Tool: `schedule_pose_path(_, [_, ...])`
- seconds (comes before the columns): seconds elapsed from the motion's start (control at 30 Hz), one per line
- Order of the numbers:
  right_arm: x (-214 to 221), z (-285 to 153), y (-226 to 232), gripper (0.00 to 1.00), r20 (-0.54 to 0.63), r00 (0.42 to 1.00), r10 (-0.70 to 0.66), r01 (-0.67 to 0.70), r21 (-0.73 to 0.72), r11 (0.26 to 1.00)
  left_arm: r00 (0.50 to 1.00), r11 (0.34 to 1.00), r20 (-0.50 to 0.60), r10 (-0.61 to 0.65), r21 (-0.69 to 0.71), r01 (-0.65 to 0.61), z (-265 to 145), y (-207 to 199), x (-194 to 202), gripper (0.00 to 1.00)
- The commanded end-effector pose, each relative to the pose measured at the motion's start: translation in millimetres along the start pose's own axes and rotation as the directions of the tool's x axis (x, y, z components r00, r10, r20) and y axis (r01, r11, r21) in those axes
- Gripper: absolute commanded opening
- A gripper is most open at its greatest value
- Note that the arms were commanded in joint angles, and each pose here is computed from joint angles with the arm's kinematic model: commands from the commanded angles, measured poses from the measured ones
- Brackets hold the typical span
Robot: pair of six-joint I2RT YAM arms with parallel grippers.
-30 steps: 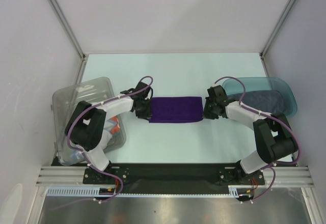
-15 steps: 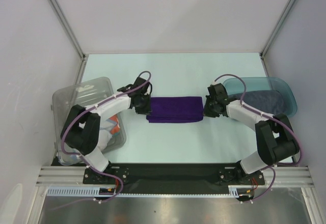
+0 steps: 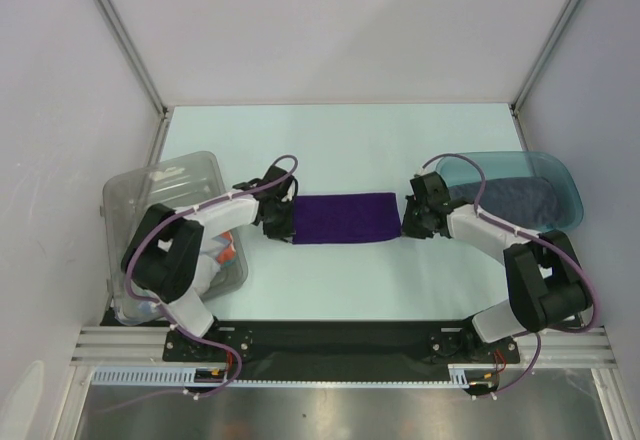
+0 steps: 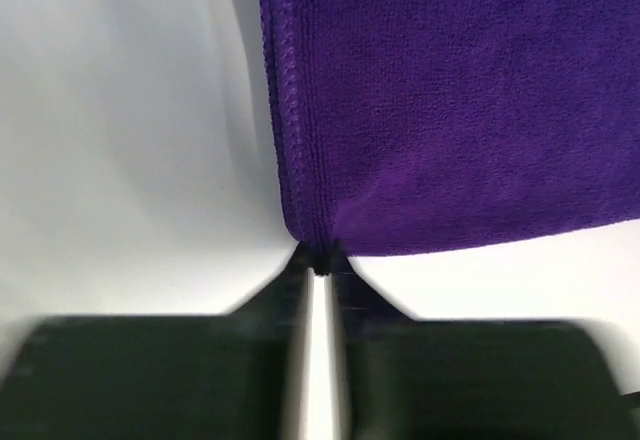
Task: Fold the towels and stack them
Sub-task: Neatly place the folded towel into the bin
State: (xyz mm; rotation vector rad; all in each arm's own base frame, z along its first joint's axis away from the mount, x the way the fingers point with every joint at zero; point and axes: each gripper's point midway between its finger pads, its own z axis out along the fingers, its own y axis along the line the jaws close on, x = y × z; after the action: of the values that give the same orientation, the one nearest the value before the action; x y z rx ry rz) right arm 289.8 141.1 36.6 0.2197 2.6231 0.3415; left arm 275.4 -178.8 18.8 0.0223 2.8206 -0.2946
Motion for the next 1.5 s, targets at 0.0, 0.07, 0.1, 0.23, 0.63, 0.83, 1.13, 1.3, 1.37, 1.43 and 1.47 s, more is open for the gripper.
schedule_pose_path(0.0, [-4.5, 0.5, -4.7, 0.07, 0.014, 1.0, -0.003, 0.002, 0.02, 1.0, 1.0, 1.0, 0.01, 0.017, -0.024, -0.017, -2.5, 2.5, -6.6, 0.25])
schedule_pose_path(0.07, [-11.1, -8.8, 0.0, 0.18, 0.027, 1.0, -0.004, 0.004, 0.011, 1.0, 1.0, 0.999, 0.018, 0.022, -0.03, -0.022, -10.5, 1.9, -10.8, 0.34])
schedule_pose_path(0.1, [-11.8, -14.1, -0.3, 0.27, 0.022, 1.0, -0.007, 0.007, 0.012, 1.0, 0.999, 0.999, 0.021, 0.027, -0.03, -0.026, -13.0, 1.2, -12.8, 0.35])
schedule_pose_path(0.23, [-22.0, -38.5, 19.8, 0.37, 0.005, 0.999, -0.05, 0.05, -0.053, 0.997, 0.995, 0.997, 0.094, 0.035, -0.073, -0.028, -38.6, -2.4, -44.7, 0.41])
schedule_pose_path(0.63, [-25.4, 5.1, 56.6, 0.15, -0.064, 0.993, -0.1, 0.086, -0.196, 0.977, 0.994, 0.997, 0.093, 0.053, 0.055, -0.058, -19.7, -44.0, -81.9, 0.36])
schedule_pose_path(0.83, [-8.9, 24.7, 20.1, 0.14, -0.082, 0.992, -0.093, 0.085, -0.103, 0.991, 0.999, 0.999, 0.022, 0.035, -0.023, -0.035, 14.8, -19.7, -56.5, 0.35])
schedule_pose_path(1.13, [-28.0, -7.1, 60.7, 0.16, -0.035, 0.989, -0.145, 0.133, -0.234, 0.963, 0.995, 0.999, 0.089, 0.045, -0.029, -0.043, -12.2, -27.9, -83.6, 0.36])
schedule_pose_path(1.3, [-33.7, -7.7, 86.2, 0.22, -0.031, 0.992, -0.122, 0.106, -0.323, 0.941, 0.988, 0.997, 0.134, 0.074, 0.004, -0.076, -36.1, -37.1, -91.0, 0.41])
schedule_pose_path(1.37, [-41.3, -2.0, 79.9, 0.31, -0.016, 0.991, -0.129, 0.119, -0.292, 0.949, 0.989, 0.996, 0.127, 0.076, 0.036, -0.082, -35.5, -40.0, -85.6, 0.41])
schedule_pose_path(1.43, [-52.7, 2.8, 66.3, 0.44, -0.005, 0.991, -0.135, 0.13, -0.237, 0.963, 0.99, 0.995, 0.119, 0.076, 0.061, -0.083, -28.1, -40.5, -78.6, 0.41])
schedule_pose_path(1.47, [-56.6, 5.4, 57.0, 0.5, -0.001, 0.988, -0.152, 0.149, -0.201, 0.968, 0.991, 0.992, 0.116, 0.071, 0.095, -0.082, -26.3, -46.0, -76.7, 0.4])
